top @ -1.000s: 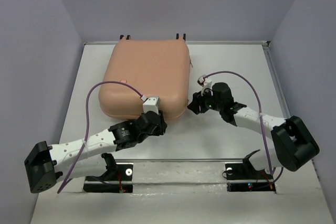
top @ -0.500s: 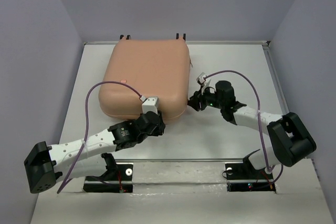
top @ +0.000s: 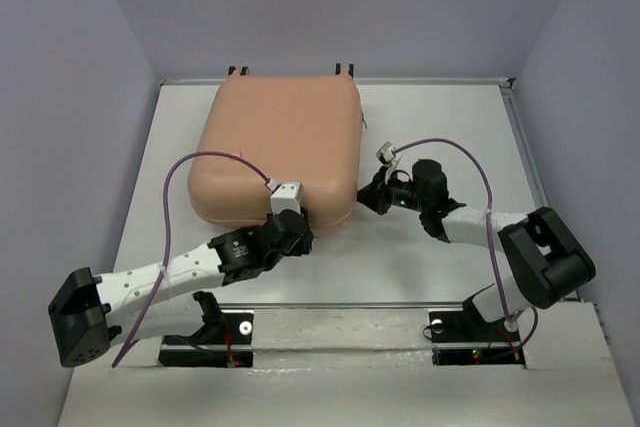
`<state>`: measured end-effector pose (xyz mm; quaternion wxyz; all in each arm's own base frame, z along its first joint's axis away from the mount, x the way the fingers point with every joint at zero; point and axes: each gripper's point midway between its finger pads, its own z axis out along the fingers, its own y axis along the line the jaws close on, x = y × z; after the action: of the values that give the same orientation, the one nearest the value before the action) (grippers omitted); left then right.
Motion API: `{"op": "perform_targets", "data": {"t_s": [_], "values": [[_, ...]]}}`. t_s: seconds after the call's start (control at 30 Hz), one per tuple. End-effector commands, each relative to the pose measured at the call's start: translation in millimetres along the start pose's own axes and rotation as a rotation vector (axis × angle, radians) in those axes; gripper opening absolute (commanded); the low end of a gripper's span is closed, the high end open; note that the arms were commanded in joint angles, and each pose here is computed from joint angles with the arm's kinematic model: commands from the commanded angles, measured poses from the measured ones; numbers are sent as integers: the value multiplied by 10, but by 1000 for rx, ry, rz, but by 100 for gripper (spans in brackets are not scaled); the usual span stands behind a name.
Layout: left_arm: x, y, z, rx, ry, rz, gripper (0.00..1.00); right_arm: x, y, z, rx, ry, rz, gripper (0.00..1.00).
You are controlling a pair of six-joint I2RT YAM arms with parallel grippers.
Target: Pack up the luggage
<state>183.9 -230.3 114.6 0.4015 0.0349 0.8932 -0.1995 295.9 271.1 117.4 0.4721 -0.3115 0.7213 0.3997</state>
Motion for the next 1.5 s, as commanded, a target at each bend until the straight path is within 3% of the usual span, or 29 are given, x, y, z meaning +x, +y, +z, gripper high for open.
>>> {"op": "perform_targets", "data": {"t_s": [0.0, 0.2, 0.33, 0.7, 0.87, 0.97, 1.03, 1.13, 1.17, 1.3, 1.33, 1.47], "values": [[-416, -139, -18, 7, -119, -23, 38, -341, 92, -36, -15, -151, -24, 7], [-804, -165, -25, 8, -191, -39, 38, -75, 144, -311, 106, -81, 87, 7], [-984, -243, 5, 23, -220, -38, 39, 262, 210, -475, 190, 66, 169, 7], [-1230, -465, 179, 65, -245, -31, 39, 832, 1372, -374, 58, 322, 244, 7], [-1255, -585, 242, 105, -245, -39, 38, 519, 1830, -111, -2, 199, 252, 7], [-1268, -627, 273, 111, -243, -36, 38, 263, 2233, -14, -137, 80, 279, 7], [-1307, -636, 271, 109, -251, -34, 38, 261, 2361, -19, -168, 71, 296, 7], [-1372, -658, 235, 110, -265, -28, 38, 346, 2155, -53, -13, 95, 284, 7], [-1391, -648, 201, 112, -272, -32, 38, 402, 1876, -128, 130, 91, 262, 7], [-1319, -578, 102, 123, -270, -63, 38, 433, 1025, -356, 344, 71, 319, 11], [-1229, -503, 112, 109, -257, -66, 38, 377, 697, -440, 419, 36, 355, 26], [-1121, -356, -14, 110, -264, -112, 39, 159, 286, -564, 486, -5, 267, 52]]}}
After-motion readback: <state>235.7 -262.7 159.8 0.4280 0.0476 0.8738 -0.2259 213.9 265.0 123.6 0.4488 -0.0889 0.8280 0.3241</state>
